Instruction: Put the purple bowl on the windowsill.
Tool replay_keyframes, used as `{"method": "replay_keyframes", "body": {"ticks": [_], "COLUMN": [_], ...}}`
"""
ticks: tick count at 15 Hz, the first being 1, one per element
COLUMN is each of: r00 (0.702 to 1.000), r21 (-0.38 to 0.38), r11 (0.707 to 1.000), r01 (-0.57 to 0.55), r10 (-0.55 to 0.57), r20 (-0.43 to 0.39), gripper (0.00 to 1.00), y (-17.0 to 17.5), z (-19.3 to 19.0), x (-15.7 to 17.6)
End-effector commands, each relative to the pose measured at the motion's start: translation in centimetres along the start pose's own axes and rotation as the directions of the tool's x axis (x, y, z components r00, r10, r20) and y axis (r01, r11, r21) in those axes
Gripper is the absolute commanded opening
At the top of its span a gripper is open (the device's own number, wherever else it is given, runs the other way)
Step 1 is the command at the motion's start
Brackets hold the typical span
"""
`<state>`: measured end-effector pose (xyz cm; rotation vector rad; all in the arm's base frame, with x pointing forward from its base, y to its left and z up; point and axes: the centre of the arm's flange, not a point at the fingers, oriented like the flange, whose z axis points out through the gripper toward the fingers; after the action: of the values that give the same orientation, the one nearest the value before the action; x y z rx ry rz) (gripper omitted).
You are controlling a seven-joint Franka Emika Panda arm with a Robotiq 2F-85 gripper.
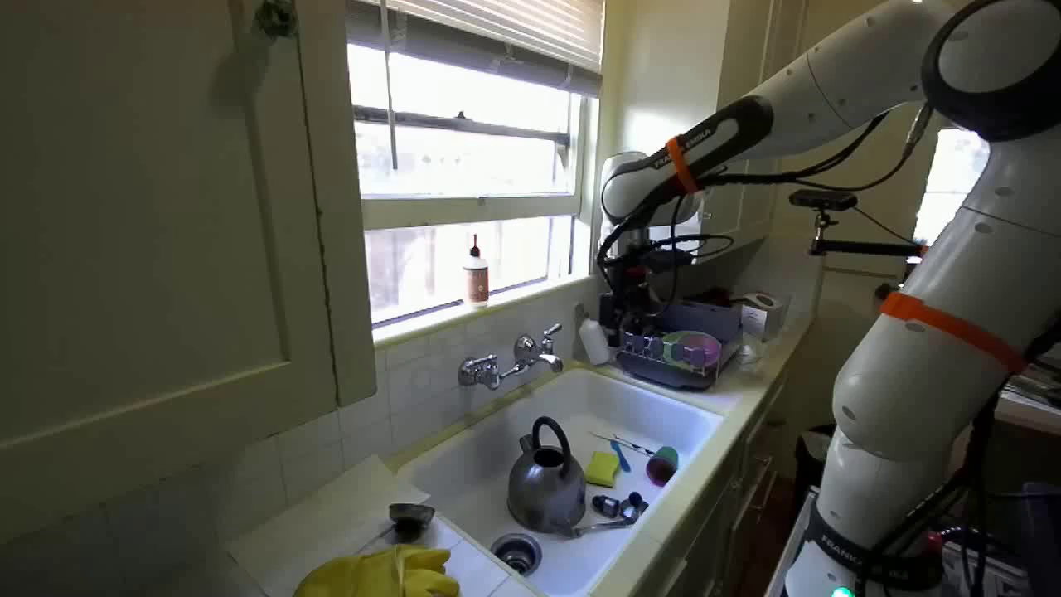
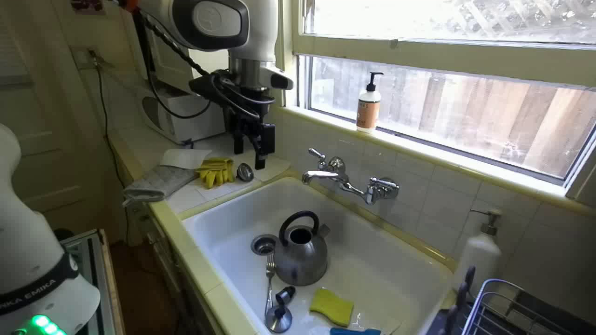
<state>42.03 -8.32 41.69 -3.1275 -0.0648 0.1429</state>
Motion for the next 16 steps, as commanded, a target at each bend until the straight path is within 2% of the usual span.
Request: {"method": "replay_keyframes", "body": {"ticks": [1, 6, 9, 11, 13, 16], "r00": [1.0, 1.0, 0.984, 0.957, 0.917, 0.83], "r21": [0.0, 0.0, -0.026, -0.022, -0.012, 0.012], "r11": [1.0, 1.0, 0.984, 0.959, 0.925, 0.85], "r01": [0.0, 0.0, -0.177, -0.281, -0.381, -0.527], "r10": [0.0, 0.0, 0.176, 0.279, 0.376, 0.518], "r20": [0.0, 0.0, -0.037, -0.084, -0.136, -0.207], "gripper": [1.0, 1.0, 1.0, 1.0, 1.0, 1.0], "y": [0.0, 0.0, 3.5, 7.3, 11.2, 17.2], "z": [0.0, 0.0, 1.0, 1.5, 2.3, 3.1], "x": [0.0, 0.0, 1.1, 1.3, 1.6, 2.2]}}
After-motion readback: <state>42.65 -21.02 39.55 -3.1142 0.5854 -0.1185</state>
